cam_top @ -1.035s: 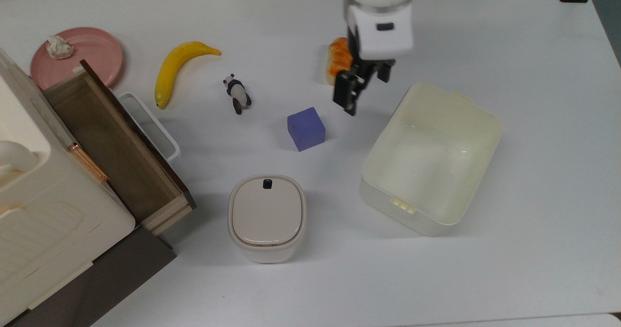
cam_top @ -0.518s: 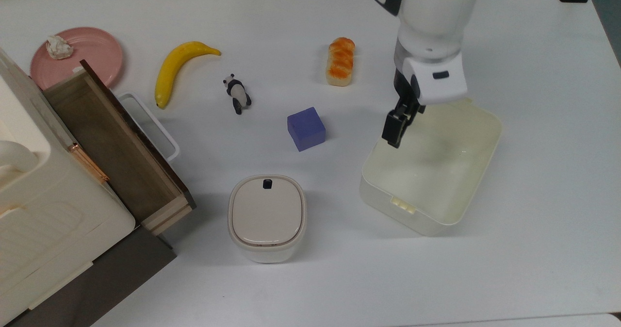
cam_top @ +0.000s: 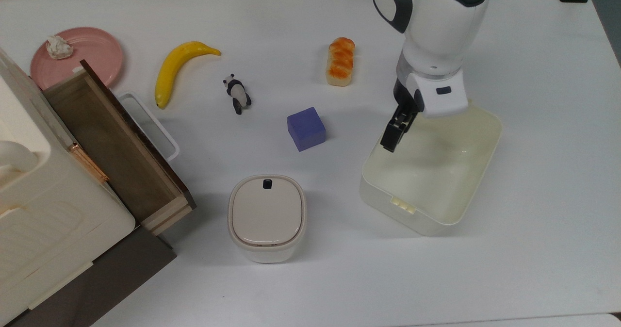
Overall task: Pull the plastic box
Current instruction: 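Drag the plastic box by its rim toward the purple cube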
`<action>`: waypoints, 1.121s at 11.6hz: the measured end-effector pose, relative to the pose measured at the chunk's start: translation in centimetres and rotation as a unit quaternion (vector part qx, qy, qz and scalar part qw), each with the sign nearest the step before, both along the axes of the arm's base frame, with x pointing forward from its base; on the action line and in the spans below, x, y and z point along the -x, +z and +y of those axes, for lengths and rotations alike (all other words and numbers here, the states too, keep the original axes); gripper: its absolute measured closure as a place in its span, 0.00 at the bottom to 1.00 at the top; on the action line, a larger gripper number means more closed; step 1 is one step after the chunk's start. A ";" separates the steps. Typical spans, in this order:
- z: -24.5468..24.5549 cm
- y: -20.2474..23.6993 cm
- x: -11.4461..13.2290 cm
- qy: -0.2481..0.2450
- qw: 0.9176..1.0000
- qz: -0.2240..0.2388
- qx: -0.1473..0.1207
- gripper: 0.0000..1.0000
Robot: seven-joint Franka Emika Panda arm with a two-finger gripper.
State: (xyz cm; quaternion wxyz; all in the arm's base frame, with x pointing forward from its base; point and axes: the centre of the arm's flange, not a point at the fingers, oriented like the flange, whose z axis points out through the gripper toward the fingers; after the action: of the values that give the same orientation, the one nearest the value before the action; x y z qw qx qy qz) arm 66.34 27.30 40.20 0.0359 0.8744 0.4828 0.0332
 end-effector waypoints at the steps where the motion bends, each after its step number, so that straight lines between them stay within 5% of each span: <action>1: -0.9 -0.2 0.0 0.001 1.000 0.015 0.010 0.00; 7: -5.5 1.2 1.1 0.023 0.994 0.091 0.048 0.00; 13: -5.9 6.0 0.8 -0.044 0.998 0.038 0.004 0.00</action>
State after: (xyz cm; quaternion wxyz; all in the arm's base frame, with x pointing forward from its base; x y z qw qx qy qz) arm 65.56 21.44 46.21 0.0221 0.8953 0.4450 -0.0038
